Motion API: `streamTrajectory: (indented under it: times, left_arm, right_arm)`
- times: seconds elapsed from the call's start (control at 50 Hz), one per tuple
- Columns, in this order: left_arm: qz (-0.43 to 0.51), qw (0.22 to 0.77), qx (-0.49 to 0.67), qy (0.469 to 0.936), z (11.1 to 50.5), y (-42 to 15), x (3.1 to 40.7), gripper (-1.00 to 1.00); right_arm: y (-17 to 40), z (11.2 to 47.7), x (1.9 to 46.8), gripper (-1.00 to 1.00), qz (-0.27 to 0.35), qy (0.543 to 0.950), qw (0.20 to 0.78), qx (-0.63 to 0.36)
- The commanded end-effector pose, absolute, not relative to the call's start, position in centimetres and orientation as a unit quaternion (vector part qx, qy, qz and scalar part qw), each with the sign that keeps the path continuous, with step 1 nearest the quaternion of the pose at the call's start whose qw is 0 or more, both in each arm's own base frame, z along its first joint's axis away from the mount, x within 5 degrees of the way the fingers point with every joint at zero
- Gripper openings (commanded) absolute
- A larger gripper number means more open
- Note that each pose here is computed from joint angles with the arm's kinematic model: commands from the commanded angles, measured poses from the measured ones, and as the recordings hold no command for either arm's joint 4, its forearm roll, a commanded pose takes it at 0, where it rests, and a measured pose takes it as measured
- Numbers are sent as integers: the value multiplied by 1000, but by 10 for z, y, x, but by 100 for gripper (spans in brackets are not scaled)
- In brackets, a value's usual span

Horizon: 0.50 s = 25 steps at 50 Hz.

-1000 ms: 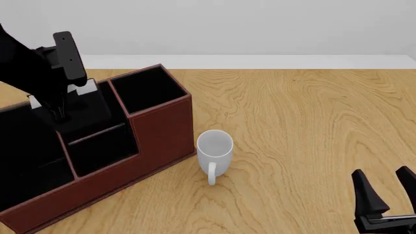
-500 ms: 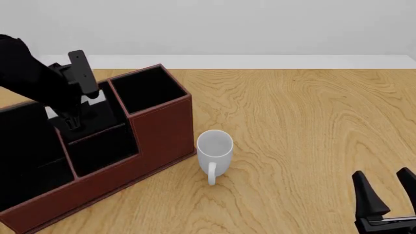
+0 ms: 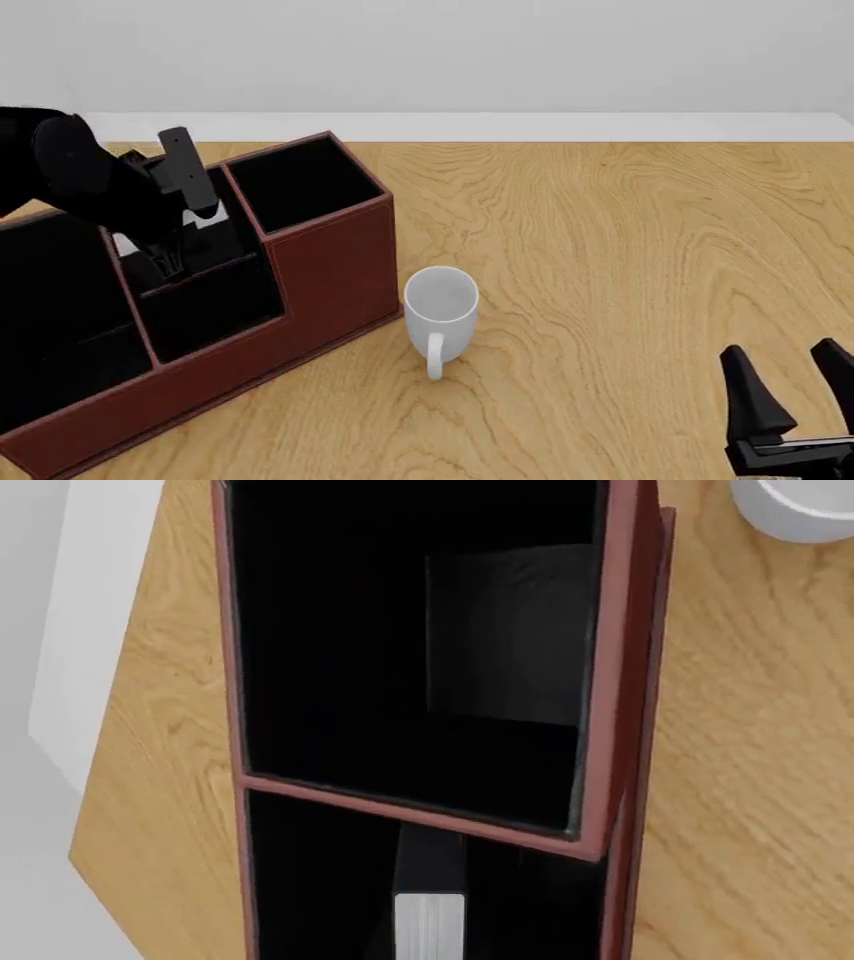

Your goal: Pick up the book and place it in the front compartment of the caddy.

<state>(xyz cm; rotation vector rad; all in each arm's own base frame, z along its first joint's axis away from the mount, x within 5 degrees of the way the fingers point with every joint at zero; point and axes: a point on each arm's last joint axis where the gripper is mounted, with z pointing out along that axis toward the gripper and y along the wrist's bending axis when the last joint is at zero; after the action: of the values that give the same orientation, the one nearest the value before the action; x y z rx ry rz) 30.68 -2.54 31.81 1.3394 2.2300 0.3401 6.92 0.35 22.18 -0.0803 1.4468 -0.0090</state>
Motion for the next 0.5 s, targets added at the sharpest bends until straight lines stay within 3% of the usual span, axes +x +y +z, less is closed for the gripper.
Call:
streamTrajectory:
  times: [0.02,0.18,0.2,0.5]
  left_arm:
    - [129,253,500,818,306,-24,313,-100]
    - [129,248,500,820,302,-22,316,-100]
    - [131,249,502,818,302,-21,316,100]
    - [141,257,496,817,303,-14,323,100]
  right_arm:
    - [4,222,71,100,-4,662,749,-37]
    - [4,222,70,100,-4,662,748,-37]
    - [4,222,70,100,-4,662,748,-38]
    - [4,222,68,100,-3,662,749,-37]
